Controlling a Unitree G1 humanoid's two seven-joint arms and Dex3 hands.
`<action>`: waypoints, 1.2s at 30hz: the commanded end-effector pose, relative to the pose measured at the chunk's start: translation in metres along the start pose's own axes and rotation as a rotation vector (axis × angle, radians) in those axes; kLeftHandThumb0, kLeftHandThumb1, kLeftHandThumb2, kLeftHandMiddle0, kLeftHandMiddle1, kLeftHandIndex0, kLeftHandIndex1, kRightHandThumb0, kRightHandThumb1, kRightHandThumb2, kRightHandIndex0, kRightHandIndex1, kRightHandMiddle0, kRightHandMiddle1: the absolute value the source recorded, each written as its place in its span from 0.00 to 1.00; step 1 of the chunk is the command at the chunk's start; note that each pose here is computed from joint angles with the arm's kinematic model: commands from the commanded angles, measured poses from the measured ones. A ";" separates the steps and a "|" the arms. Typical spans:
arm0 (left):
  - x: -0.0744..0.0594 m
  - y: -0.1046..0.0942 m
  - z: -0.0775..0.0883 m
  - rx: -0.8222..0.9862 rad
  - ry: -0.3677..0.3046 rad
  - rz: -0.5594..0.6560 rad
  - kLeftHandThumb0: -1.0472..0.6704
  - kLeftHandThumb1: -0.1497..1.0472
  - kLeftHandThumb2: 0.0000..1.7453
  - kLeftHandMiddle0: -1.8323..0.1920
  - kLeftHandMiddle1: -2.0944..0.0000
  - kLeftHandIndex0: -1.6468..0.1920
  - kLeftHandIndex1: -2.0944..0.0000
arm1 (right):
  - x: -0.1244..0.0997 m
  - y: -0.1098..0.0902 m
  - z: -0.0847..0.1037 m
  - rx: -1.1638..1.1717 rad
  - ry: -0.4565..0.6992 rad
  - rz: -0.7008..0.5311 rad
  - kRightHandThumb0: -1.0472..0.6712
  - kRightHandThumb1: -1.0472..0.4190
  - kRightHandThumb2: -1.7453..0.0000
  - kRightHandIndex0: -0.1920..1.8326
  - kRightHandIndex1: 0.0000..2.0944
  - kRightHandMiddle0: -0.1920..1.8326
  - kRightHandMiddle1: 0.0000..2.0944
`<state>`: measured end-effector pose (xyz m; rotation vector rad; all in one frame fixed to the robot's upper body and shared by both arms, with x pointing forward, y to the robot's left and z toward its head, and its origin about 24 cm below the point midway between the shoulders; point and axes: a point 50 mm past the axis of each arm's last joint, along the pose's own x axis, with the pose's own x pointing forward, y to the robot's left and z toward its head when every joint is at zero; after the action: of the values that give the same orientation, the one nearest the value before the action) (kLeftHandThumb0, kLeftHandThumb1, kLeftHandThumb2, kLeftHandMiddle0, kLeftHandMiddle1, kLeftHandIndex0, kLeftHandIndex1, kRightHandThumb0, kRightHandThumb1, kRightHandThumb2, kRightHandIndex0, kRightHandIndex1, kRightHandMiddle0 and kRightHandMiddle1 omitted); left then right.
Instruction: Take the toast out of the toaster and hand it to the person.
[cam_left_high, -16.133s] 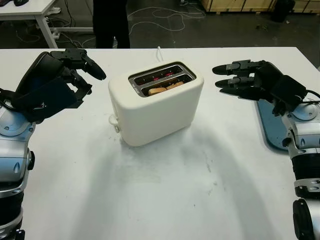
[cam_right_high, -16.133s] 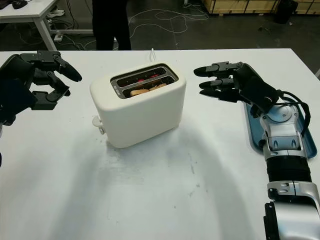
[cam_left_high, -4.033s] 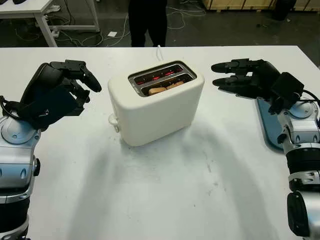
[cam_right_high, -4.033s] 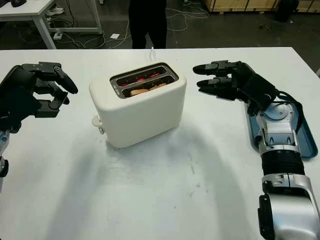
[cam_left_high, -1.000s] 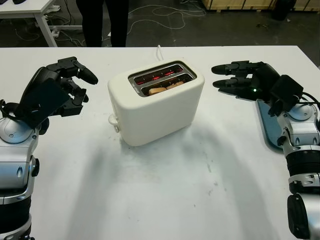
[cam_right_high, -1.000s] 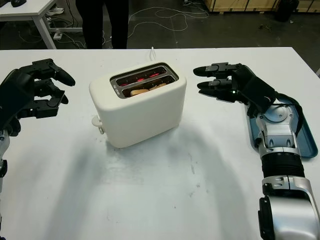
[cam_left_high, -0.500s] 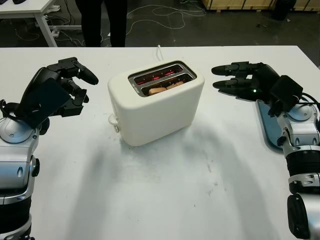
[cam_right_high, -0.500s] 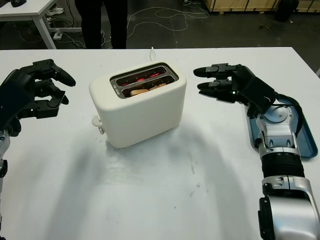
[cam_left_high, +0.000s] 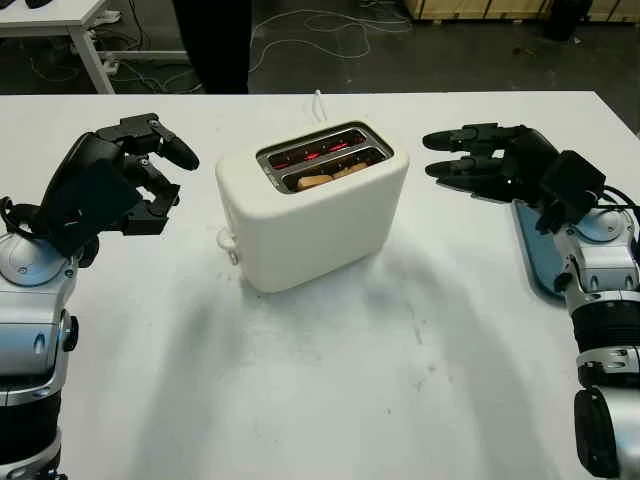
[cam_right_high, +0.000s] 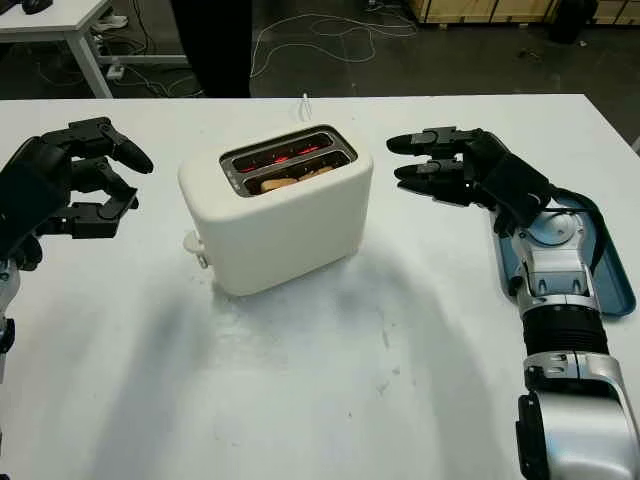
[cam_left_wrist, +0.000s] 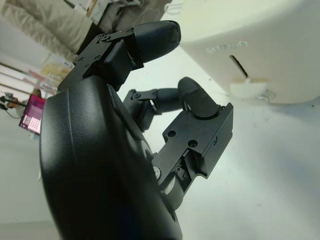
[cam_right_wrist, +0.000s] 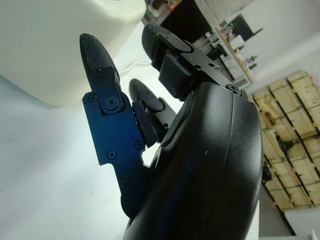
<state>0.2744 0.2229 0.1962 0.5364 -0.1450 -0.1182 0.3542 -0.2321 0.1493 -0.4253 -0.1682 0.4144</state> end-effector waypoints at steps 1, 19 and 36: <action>0.001 0.002 0.003 0.014 -0.019 0.009 0.87 0.54 0.47 0.59 0.27 0.61 0.34 | 0.002 0.001 0.003 0.009 -0.015 -0.002 0.32 0.16 1.00 0.52 0.00 0.48 0.00; 0.000 0.002 0.006 -0.001 0.004 0.012 0.96 0.69 0.19 0.56 0.27 0.61 0.37 | 0.001 0.001 0.003 -0.002 -0.015 -0.005 0.32 0.16 1.00 0.52 0.00 0.49 0.00; -0.001 0.003 0.005 -0.075 -0.011 -0.008 0.88 0.41 0.51 0.56 0.22 0.61 0.30 | 0.001 0.002 0.002 0.000 -0.005 -0.005 0.31 0.16 1.00 0.52 0.00 0.49 0.00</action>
<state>0.2732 0.2226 0.1984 0.4745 -0.1279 -0.1279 0.3542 -0.2319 0.1499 -0.4260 -0.1718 0.4098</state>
